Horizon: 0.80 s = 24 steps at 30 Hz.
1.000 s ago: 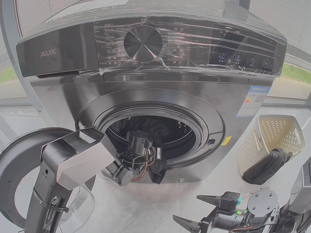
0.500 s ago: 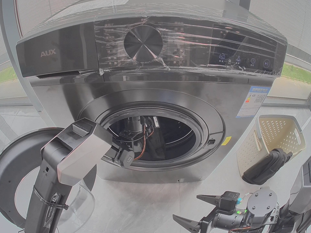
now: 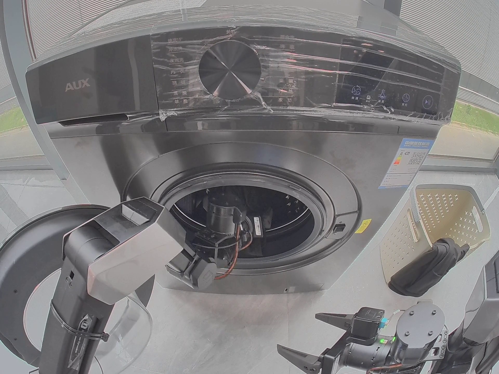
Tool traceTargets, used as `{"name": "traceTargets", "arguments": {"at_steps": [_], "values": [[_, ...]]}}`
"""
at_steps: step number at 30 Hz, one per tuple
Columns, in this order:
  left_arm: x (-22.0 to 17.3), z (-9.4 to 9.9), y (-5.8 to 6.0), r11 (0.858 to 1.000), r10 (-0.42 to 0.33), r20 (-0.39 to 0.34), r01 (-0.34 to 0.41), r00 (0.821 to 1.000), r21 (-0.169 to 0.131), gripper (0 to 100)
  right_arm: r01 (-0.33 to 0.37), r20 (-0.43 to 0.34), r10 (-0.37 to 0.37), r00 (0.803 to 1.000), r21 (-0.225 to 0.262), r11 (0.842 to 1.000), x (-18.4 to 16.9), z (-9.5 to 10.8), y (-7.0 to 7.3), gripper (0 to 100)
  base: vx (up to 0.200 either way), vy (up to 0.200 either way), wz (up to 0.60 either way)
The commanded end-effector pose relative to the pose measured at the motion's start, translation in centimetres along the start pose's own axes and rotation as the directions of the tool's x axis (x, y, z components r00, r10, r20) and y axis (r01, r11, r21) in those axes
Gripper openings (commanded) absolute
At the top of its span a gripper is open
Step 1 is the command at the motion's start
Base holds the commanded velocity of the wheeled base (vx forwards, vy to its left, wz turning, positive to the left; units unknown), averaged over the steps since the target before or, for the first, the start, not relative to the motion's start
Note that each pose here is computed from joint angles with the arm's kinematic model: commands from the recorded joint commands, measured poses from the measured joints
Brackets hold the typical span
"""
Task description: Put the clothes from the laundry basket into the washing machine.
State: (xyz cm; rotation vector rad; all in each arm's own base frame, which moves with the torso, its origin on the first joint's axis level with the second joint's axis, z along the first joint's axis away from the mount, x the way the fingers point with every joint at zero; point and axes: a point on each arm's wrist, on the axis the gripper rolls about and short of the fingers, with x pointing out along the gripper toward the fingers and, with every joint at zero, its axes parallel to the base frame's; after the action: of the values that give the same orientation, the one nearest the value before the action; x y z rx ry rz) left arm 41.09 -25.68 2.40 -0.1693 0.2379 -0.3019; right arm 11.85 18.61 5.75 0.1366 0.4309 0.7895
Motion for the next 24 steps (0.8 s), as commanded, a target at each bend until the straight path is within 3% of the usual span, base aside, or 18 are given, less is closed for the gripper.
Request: {"name": "traceTargets", "arguments": {"at_steps": [1, 5, 15, 16, 19, 24], "values": [[-1.9, -1.5, -0.7, 0.998, -0.044, -0.102, 0.05, 0.994, 0.049, 100, 0.001, -0.003, -0.001, 1.0, -0.001, 1.0, 0.0, -0.1, 0.0, 100, 0.0, 0.0, 0.0], [-1.4, -2.7, -0.1, 0.994, -0.035, -0.118, 0.046, 0.992, 0.094, 100, 0.004, -0.003, -0.004, 1.0, 0.001, 1.0, 0.0, 0.0, -0.1, 100, 0.0, 0.0, 0.0], [-0.1, -4.2, 0.4, 0.993, -0.018, -0.114, 0.031, 0.993, 0.116, 100, 0.002, -0.003, -0.002, 1.0, 0.001, 1.0, 0.1, -0.1, -0.1, 100, 0.0, 0.0, 0.0], [0.3, -4.5, 0.9, 0.991, -0.007, -0.115, 0.022, 0.993, 0.132, 0, 0.002, -0.003, -0.002, 1.0, 0.001, 1.0, 0.1, -0.1, -0.1, 100, 0.0, 0.0, 0.0], [0.8, -4.4, 0.9, 0.991, -0.008, -0.089, 0.02, 0.996, 0.133, 0, 0.002, -0.003, -0.002, 1.0, 0.0, 1.0, 0.1, -0.1, -0.1, 100, 0.0, 0.0, 0.0], [1.7, -2.9, 1.3, 0.994, -0.002, -0.026, 0.005, 1.0, 0.106, 0, 0.002, -0.002, -0.002, 1.0, 0.0, 1.0, 0.0, 0.0, -0.1, 100, 0.0, 0.0, 0.0]]}}
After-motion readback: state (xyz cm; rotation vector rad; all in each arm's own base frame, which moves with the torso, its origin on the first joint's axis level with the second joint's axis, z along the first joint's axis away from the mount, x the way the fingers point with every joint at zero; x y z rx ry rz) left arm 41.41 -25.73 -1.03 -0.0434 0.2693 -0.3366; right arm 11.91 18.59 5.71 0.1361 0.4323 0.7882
